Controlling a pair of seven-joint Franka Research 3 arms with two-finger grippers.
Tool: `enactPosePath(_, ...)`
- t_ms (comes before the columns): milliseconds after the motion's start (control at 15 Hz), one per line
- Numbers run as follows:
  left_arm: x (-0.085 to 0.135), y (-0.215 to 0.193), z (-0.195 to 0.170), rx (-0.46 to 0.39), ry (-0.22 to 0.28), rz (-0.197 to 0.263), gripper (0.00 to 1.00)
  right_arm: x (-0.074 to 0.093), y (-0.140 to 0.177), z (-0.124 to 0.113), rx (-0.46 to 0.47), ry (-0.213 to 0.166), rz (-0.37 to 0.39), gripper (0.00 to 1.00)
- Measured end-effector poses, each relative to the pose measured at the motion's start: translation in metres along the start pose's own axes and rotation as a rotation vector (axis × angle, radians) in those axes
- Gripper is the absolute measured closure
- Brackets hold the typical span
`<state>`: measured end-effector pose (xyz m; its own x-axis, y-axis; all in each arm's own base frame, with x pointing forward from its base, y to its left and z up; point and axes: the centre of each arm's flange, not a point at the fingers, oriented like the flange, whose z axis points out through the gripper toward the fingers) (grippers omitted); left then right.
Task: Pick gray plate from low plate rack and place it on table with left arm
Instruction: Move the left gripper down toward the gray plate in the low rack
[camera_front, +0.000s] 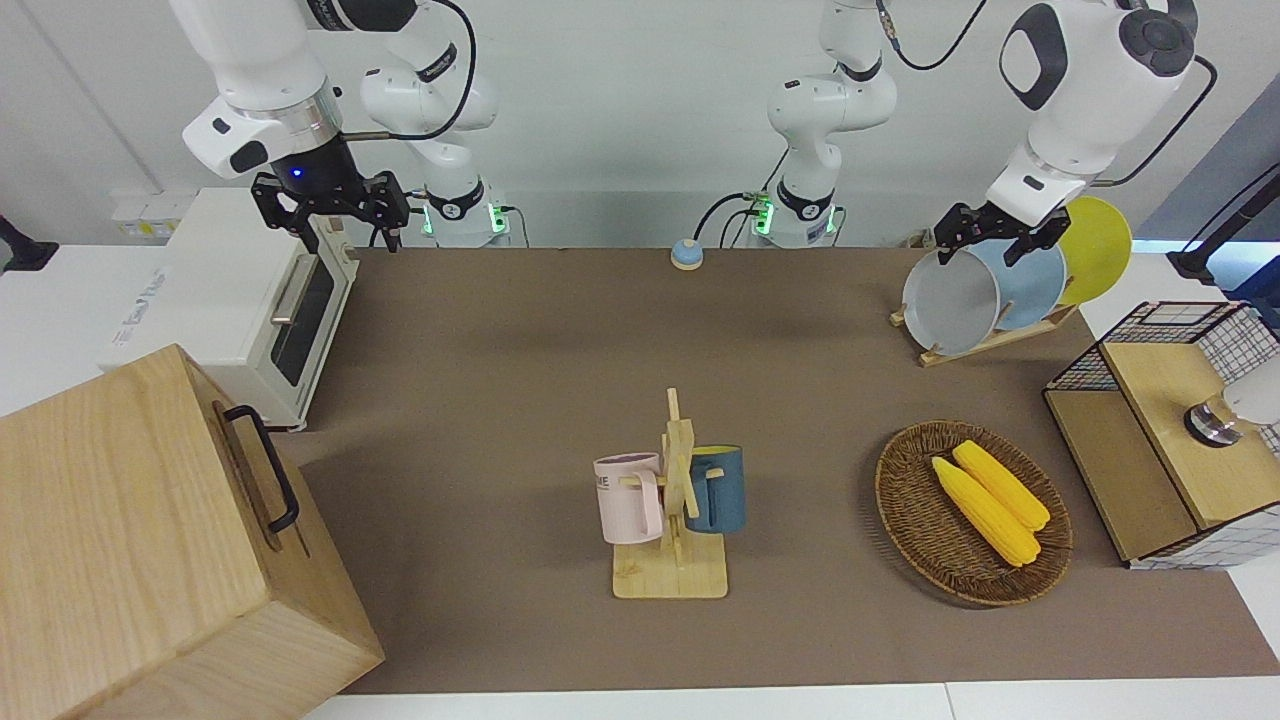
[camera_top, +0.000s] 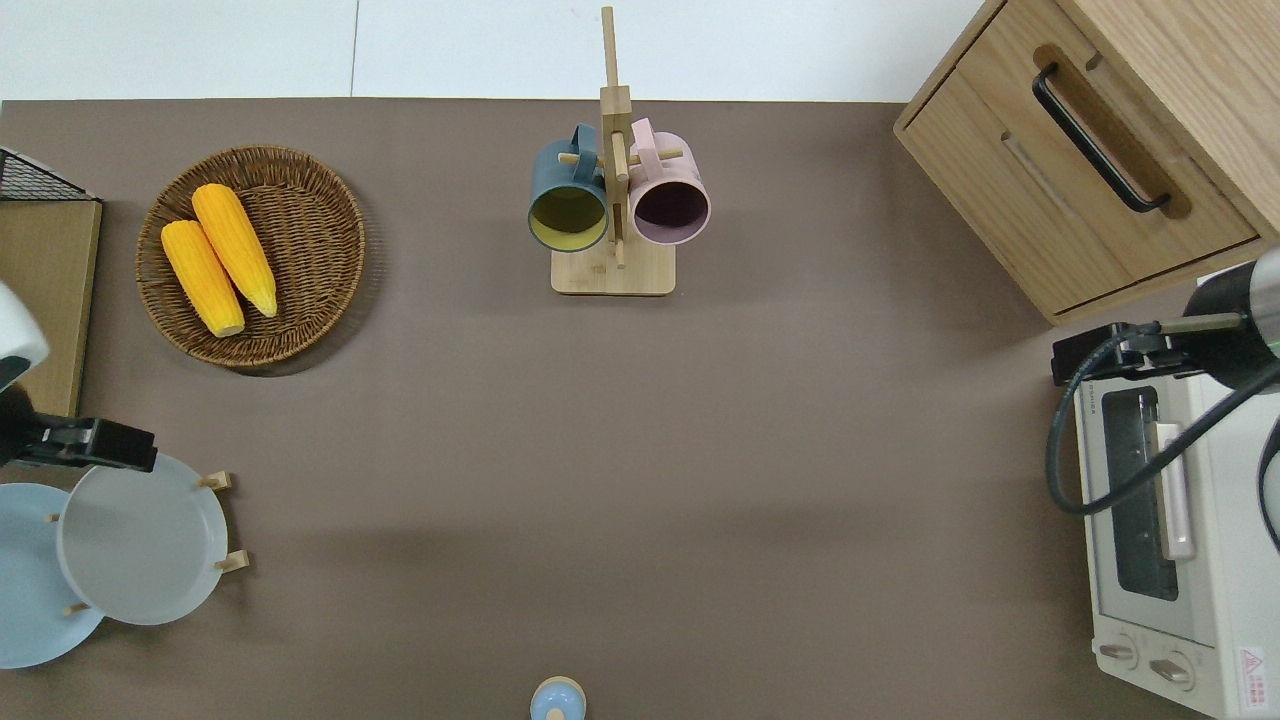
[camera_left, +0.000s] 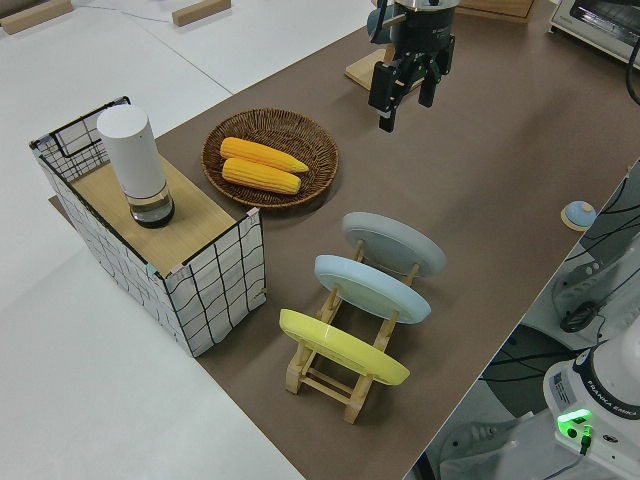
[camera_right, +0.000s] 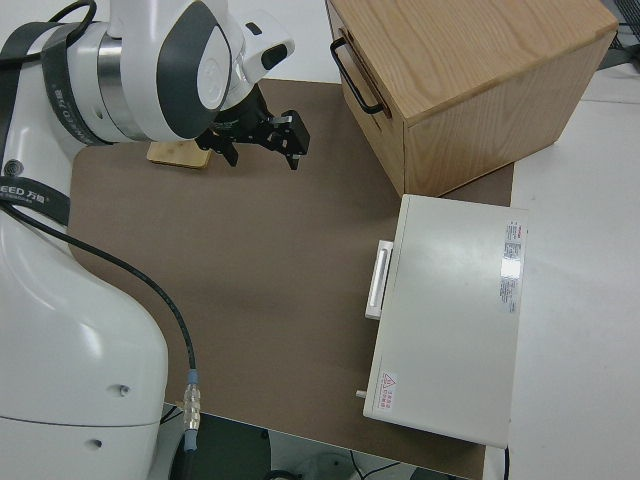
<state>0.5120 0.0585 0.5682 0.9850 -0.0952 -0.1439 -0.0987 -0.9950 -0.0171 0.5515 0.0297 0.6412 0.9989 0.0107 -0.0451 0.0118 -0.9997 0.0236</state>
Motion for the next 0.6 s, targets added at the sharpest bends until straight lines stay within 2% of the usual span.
enactPosePath(267,-0.027,-0.034,0.002,-0.009,-0.003,-0.026,0.0,0.0,0.0,0.0,0.0,0.0,0.0,0.01)
enactPosePath(600,-0.038,-0.036,0.023,0.011,-0.019,-0.029,0.0,0.0,0.0,0.0,0.0,0.0,0.0,0.01)
